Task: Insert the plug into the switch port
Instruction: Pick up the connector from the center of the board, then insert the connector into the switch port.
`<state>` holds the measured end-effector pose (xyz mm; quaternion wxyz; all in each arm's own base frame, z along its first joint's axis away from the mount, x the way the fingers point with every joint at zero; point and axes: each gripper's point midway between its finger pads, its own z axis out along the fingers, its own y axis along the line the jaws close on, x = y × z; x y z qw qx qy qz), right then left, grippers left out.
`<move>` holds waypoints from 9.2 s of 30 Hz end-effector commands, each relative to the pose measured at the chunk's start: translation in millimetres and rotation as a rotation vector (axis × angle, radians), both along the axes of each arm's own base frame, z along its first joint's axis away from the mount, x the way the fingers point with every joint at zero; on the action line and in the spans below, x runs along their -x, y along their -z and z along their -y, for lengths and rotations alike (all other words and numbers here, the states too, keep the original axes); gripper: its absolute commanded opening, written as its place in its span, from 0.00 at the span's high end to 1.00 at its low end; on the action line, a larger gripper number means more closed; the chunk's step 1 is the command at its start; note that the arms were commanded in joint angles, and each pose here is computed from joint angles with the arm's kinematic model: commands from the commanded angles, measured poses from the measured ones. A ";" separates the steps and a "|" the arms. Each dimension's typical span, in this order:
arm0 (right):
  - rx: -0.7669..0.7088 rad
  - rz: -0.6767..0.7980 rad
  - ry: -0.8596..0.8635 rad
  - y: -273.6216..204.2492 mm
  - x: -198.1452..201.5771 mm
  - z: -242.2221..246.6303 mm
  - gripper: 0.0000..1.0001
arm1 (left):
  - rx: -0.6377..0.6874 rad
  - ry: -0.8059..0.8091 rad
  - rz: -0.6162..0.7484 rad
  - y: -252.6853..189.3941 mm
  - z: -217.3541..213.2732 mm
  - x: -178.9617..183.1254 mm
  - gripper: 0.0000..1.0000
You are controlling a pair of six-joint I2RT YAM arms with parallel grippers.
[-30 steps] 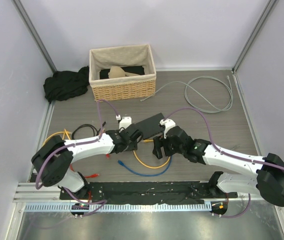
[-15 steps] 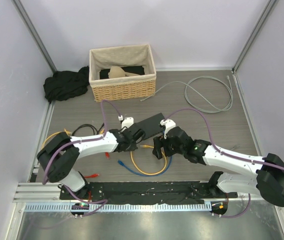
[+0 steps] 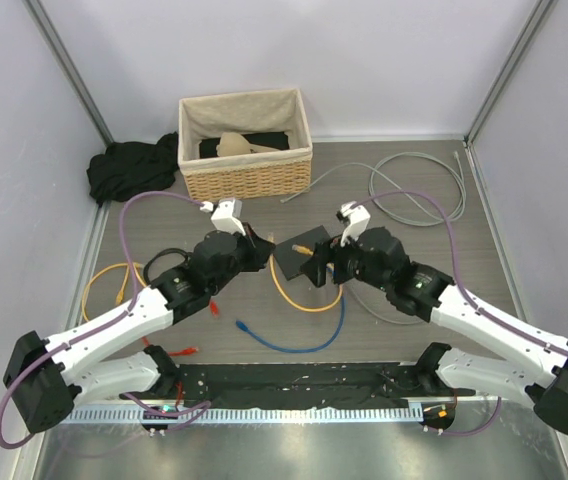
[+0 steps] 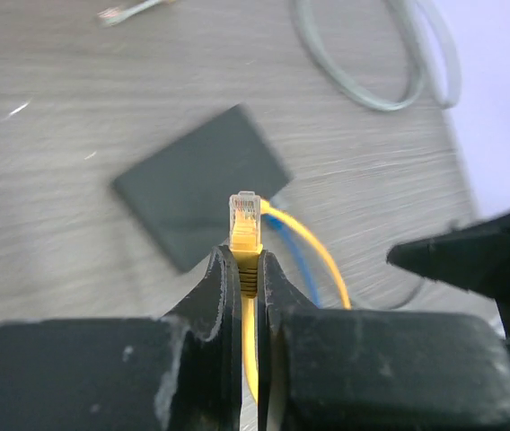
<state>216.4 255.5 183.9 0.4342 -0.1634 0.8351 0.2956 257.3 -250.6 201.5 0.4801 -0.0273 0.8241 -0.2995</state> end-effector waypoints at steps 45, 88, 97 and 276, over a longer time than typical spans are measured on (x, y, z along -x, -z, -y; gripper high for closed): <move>0.000 0.122 -0.036 -50.3 -20.8 19.8 0.99 | 0.290 0.116 0.125 -94.1 30.2 3.4 0.38; 0.402 0.263 -0.045 -19.3 -13.4 2.3 0.99 | 0.315 0.165 -0.274 -44.6 96.6 2.2 0.80; 0.307 0.243 -0.054 -33.9 -6.3 -7.3 0.62 | 0.236 0.130 -0.155 -40.2 79.0 -7.6 1.00; 0.448 -0.027 0.250 137.8 -79.2 40.3 0.99 | -0.412 0.728 -0.294 175.1 89.4 -111.1 0.24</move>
